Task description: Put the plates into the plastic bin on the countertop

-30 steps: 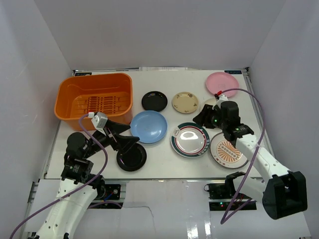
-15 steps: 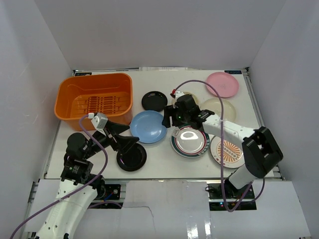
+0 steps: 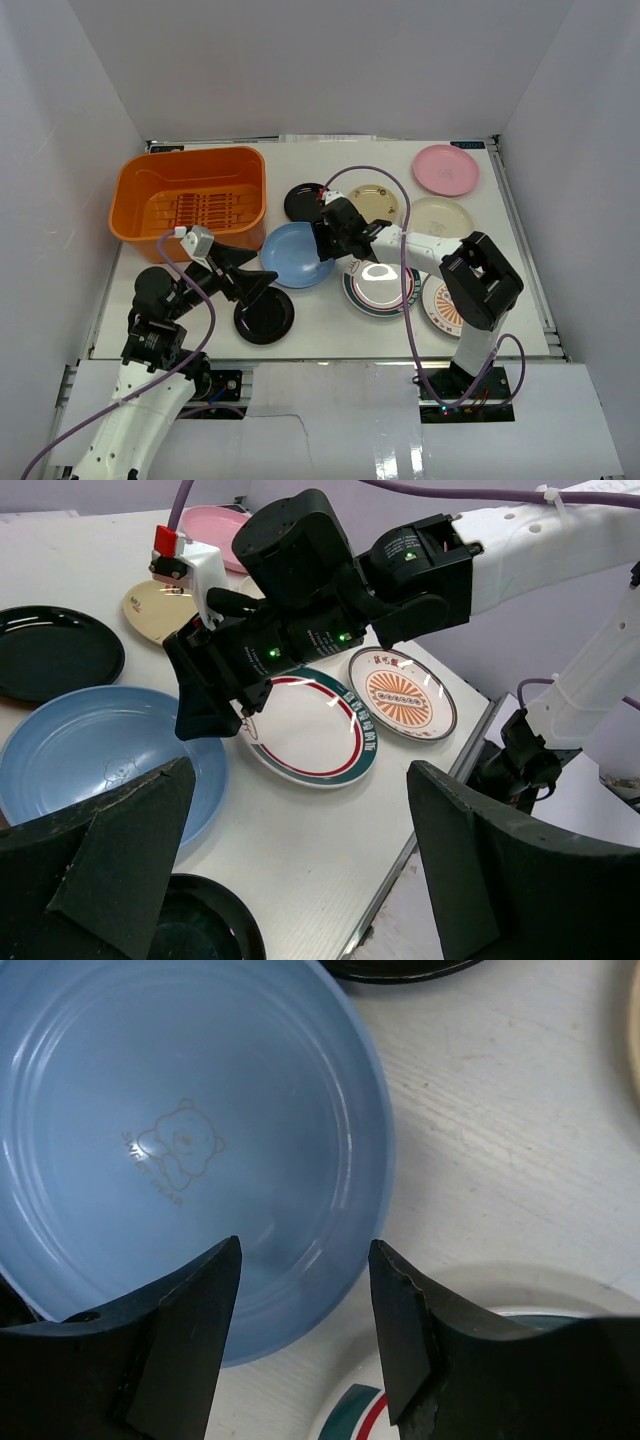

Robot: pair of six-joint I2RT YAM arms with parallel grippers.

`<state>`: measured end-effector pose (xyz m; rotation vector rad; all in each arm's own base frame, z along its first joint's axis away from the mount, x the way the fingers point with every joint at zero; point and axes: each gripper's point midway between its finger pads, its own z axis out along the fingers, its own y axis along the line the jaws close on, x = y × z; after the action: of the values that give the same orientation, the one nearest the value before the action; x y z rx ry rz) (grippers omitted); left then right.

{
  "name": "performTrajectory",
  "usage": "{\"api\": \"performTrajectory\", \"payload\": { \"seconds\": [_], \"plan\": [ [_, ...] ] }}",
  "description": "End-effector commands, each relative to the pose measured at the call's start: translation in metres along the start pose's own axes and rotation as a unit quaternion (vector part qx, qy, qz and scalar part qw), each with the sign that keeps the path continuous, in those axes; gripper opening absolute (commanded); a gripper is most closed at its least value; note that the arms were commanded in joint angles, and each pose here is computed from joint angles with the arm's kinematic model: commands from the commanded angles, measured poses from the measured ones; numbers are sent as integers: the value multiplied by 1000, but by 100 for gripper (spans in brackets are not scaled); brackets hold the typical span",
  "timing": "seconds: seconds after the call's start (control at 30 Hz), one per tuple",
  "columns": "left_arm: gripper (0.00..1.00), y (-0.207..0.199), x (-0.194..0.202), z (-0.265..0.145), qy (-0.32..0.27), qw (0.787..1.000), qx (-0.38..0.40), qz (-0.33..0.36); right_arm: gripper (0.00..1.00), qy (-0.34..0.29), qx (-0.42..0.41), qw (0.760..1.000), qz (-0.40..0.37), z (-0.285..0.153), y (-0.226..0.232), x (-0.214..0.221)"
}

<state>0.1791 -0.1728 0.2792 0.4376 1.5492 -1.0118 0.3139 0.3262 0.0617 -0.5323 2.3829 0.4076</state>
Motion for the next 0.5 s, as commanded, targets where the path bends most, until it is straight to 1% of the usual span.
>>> {"api": "performTrajectory", "payload": {
  "seconds": [0.0, 0.13, 0.23, 0.27, 0.3, 0.47],
  "plan": [
    [98, -6, -15, -1, -16, 1000, -1, 9, 60, -47, 21, 999, -6, -13, -5, -29],
    [98, -3, -15, -1, -18, 1000, -7, 7, 54, -52, 52, 997, -11, -12, -19, -28],
    [98, -1, -14, 0, -18, 1000, -12, 2, 52, -32, 58, 998, -4, 0, -28, -18],
    [98, 1, -14, 1, -18, 1000, -17, 0, 48, -27, 60, 998, 1, 3, -31, -17],
    [98, 3, -14, 1, -18, 1000, -22, -2, 42, -24, 56, 998, 5, 5, -31, -16],
    [98, 8, -13, 4, -16, 999, -33, -10, 40, -25, 32, 999, 20, 16, -28, -24]
  ]
}}
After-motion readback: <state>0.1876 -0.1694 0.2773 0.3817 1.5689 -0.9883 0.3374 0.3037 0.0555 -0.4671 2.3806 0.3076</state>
